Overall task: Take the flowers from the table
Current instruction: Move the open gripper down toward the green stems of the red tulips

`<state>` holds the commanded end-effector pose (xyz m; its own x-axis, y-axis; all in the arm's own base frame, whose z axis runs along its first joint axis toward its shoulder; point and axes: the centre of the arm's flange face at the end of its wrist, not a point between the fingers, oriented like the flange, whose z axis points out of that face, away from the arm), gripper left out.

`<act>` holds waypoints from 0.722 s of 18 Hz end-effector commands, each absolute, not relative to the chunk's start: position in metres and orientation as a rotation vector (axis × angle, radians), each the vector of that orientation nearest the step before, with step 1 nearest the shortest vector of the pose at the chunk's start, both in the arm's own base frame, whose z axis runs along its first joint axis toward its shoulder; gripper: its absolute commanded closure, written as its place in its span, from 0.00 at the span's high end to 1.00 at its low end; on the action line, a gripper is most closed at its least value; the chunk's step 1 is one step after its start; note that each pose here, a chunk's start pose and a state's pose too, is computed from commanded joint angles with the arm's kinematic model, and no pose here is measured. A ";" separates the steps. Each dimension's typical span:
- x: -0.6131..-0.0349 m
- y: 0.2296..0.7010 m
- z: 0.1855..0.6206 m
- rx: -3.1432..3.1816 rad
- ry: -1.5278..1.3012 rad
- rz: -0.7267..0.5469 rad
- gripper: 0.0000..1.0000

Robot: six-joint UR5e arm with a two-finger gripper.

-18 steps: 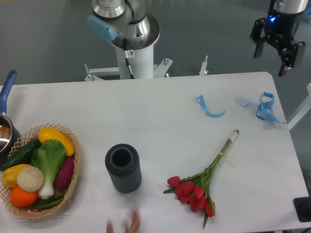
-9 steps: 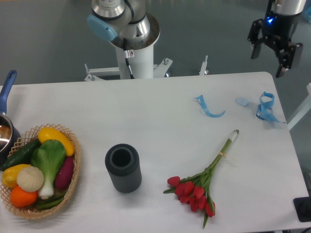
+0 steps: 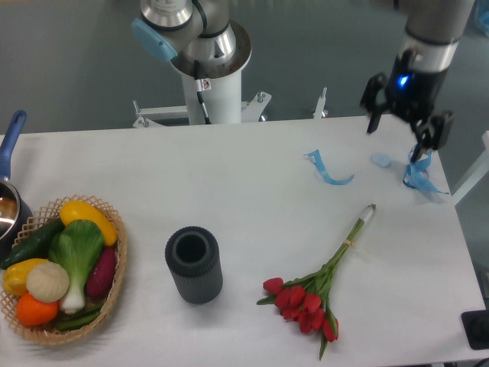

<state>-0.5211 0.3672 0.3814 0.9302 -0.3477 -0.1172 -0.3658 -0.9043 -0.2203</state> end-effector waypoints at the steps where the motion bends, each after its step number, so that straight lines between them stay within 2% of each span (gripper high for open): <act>1: -0.520 0.374 0.371 -2.859 0.488 0.090 1.00; 5: -0.522 0.396 0.330 -2.880 0.422 0.000 1.00; 9: -0.531 0.421 0.290 -2.873 0.388 0.059 1.00; 13: -0.536 0.426 0.259 -2.882 0.388 0.028 1.00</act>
<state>-0.5358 0.4256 0.2586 0.9647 -0.2586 -0.0495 -0.2630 -0.9378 -0.2268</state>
